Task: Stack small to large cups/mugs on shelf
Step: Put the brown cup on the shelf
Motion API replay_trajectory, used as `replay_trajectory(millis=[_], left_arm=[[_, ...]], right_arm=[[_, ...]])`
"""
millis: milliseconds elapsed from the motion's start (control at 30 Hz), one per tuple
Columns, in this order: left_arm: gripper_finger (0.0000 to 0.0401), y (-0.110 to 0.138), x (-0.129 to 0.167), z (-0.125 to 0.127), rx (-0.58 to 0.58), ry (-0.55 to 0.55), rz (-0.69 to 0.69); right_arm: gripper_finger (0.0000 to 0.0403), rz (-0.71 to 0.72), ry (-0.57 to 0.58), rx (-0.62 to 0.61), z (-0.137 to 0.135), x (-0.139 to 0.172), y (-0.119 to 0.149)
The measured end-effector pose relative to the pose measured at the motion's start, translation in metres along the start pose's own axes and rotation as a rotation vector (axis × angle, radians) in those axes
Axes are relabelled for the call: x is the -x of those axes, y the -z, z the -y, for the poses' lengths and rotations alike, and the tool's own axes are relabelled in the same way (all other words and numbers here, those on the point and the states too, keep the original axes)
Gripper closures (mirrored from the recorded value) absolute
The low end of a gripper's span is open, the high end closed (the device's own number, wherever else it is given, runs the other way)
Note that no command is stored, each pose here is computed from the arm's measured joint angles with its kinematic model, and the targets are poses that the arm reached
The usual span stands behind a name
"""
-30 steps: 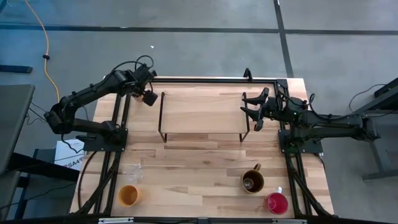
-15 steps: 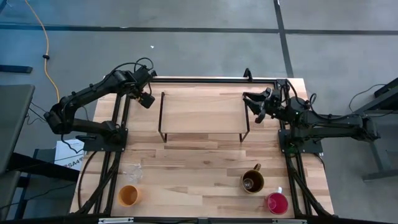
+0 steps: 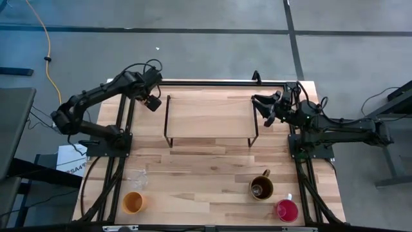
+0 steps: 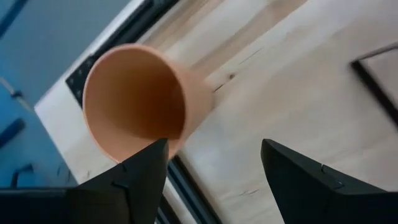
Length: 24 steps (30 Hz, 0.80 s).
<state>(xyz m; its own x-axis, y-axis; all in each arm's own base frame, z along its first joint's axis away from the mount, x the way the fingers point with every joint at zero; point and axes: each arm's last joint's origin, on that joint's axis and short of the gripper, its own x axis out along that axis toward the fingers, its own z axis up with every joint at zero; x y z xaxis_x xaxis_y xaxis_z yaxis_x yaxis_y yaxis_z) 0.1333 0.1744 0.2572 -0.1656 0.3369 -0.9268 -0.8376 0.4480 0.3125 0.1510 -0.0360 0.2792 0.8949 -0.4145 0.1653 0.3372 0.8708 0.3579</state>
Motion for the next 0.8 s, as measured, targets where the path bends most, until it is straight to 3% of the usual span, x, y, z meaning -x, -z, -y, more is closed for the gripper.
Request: replay_trajectory(millis=[133, 367, 667, 800], left_arm=[[0.0158, -0.008, -0.007, 0.002, 0.061, -0.045, -0.004], [0.0158, -0.012, -0.014, 0.003, 0.157, -0.004, -0.022], [0.0158, -0.021, -0.035, 0.008, 0.212, -0.106, -0.077], [0.0179, -0.021, -0.037, 0.010, 0.209, -0.115, -0.084]], right_arm=[[0.0236, 0.004, -0.001, 0.051, 0.000, 0.000, 0.000], [0.0236, 0.004, -0.001, 0.051, 0.000, 0.000, 0.000], [0.0236, 0.018, -0.006, 0.029, -0.001, 0.000, -0.002], [0.0236, 0.033, -0.011, 0.008, -0.001, 0.000, -0.003]])
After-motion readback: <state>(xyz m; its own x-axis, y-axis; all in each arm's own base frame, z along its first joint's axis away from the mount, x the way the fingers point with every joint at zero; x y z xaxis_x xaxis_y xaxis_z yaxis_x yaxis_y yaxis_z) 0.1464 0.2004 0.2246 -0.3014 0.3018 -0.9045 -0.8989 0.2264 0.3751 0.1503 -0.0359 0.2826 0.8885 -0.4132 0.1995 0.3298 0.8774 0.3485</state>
